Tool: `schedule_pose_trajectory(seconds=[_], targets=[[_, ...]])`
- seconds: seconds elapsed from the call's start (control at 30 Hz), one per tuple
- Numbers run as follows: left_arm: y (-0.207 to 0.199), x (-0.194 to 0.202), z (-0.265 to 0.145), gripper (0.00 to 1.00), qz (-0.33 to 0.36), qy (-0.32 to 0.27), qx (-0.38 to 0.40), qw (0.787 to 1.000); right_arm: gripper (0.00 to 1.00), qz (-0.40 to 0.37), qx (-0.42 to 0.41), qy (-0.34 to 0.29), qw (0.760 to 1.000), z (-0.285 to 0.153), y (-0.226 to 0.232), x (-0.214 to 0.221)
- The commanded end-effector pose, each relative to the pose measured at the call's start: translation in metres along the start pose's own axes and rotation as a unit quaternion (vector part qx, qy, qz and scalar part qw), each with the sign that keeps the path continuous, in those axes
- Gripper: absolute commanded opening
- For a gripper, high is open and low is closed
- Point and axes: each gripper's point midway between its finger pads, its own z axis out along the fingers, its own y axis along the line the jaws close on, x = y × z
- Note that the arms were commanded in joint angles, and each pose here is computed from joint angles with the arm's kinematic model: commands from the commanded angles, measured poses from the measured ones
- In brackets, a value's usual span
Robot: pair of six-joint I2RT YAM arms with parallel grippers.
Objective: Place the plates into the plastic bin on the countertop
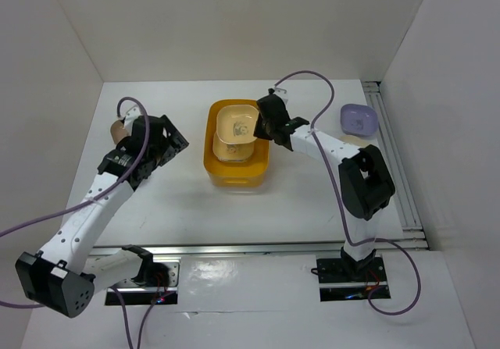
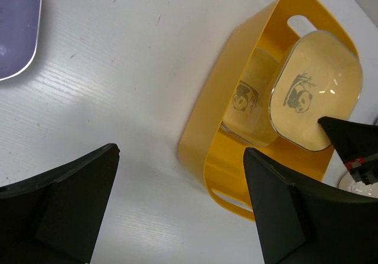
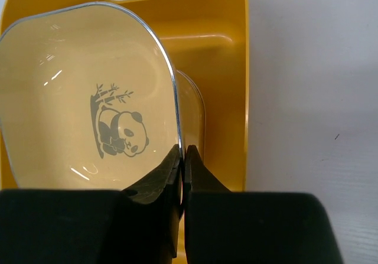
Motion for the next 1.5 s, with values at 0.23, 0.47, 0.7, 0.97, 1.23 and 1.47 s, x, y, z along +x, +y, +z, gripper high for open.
schedule_pose_trajectory(seconds=[0.23,0.47,0.7,0.97,1.23,1.47], targets=[[0.014,-0.048,-0.014,1.0,-0.027,-0.046,-0.023,0.998,0.19,0.023,-0.043,-0.017,0.999,0.008,0.042,-0.013],[0.039,-0.062,0.003,1.0,-0.067,-0.052,-0.072,0.994,0.6,0.014,-0.058,-0.014,0.998,0.006,0.063,-0.007],[0.099,-0.066,0.03,1.0,-0.154,-0.06,-0.167,0.972,0.77,-0.01,-0.12,-0.076,0.99,-0.06,0.098,-0.048],[0.116,-0.09,0.081,1.0,-0.132,-0.036,-0.179,0.974,0.93,-0.089,-0.242,-0.119,0.959,-0.139,0.112,-0.055],[0.14,-0.043,0.154,0.93,-0.062,0.1,-0.216,0.969,0.93,-0.106,-0.246,-0.103,0.958,-0.146,0.088,-0.042],[0.159,-0.006,0.174,0.8,-0.067,0.148,-0.252,0.954,0.94,-0.093,-0.25,-0.111,0.957,-0.146,0.071,-0.048]])
